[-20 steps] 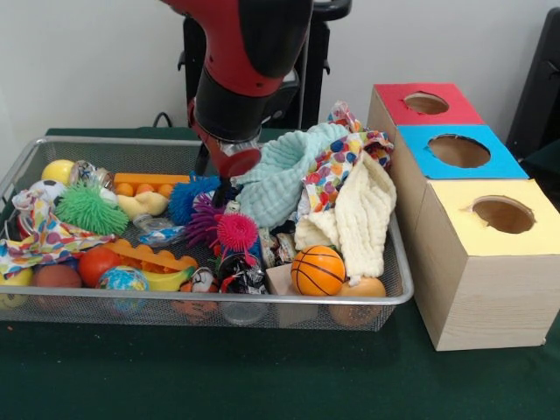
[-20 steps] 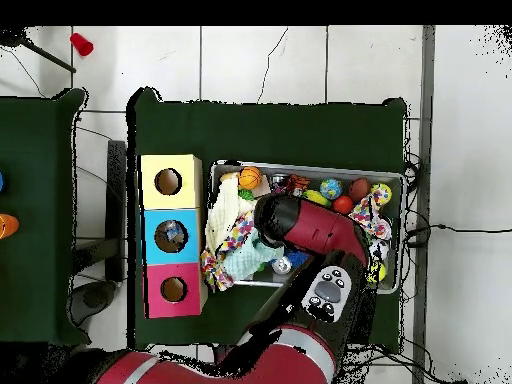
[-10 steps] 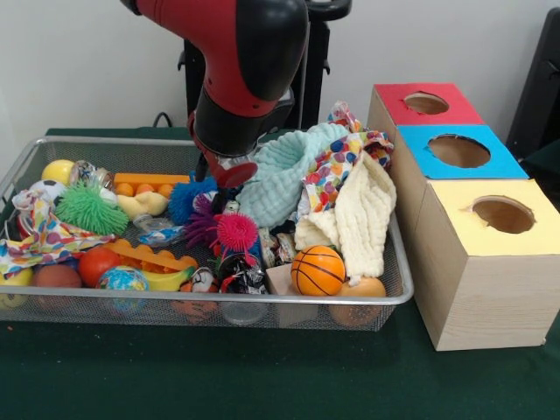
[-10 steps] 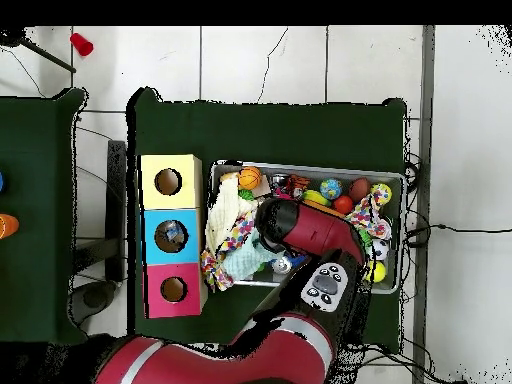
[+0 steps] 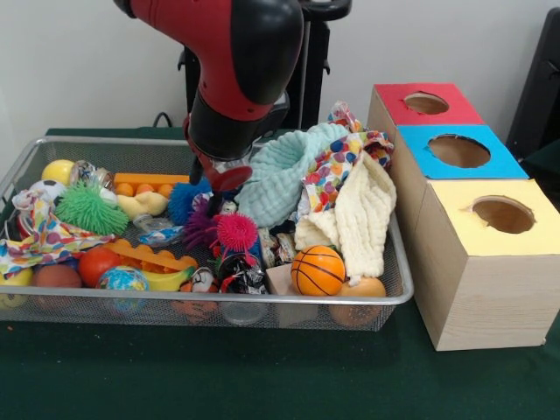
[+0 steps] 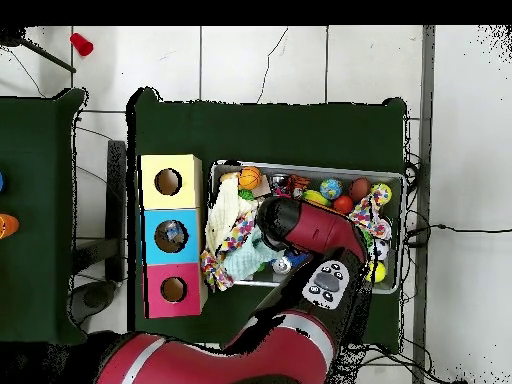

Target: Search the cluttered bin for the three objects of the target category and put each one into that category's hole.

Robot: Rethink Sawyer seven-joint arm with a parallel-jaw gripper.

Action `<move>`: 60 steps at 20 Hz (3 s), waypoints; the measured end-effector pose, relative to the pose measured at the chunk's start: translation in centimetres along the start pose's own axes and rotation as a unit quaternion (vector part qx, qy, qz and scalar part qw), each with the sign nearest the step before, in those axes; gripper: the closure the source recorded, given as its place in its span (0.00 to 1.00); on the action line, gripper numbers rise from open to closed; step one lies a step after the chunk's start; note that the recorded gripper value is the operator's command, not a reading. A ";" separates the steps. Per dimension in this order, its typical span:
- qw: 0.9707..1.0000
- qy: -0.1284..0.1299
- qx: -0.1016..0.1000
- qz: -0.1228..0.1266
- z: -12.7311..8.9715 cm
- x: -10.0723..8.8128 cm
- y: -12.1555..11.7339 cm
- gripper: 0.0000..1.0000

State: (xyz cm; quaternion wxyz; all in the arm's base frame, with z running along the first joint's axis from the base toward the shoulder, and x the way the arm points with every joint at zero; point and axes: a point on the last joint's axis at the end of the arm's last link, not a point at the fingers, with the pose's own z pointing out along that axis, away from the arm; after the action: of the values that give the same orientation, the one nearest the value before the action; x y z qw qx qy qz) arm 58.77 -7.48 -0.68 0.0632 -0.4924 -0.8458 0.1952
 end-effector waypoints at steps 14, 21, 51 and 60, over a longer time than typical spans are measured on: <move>1.000 -0.006 -0.012 0.029 -2.4 -5.2 -0.6 0.00; 0.999 -0.024 -0.023 0.031 -1.5 -6.2 -0.2 0.00; 0.991 -0.062 -0.101 0.063 -0.6 -7.2 3.4 0.00; 0.991 -0.061 -0.097 0.064 1.8 -6.5 3.8 0.00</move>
State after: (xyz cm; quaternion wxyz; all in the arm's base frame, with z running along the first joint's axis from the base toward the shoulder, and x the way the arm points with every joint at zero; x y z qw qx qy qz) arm 64.56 -11.92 -3.29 -0.0492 -0.5361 -0.8301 0.1451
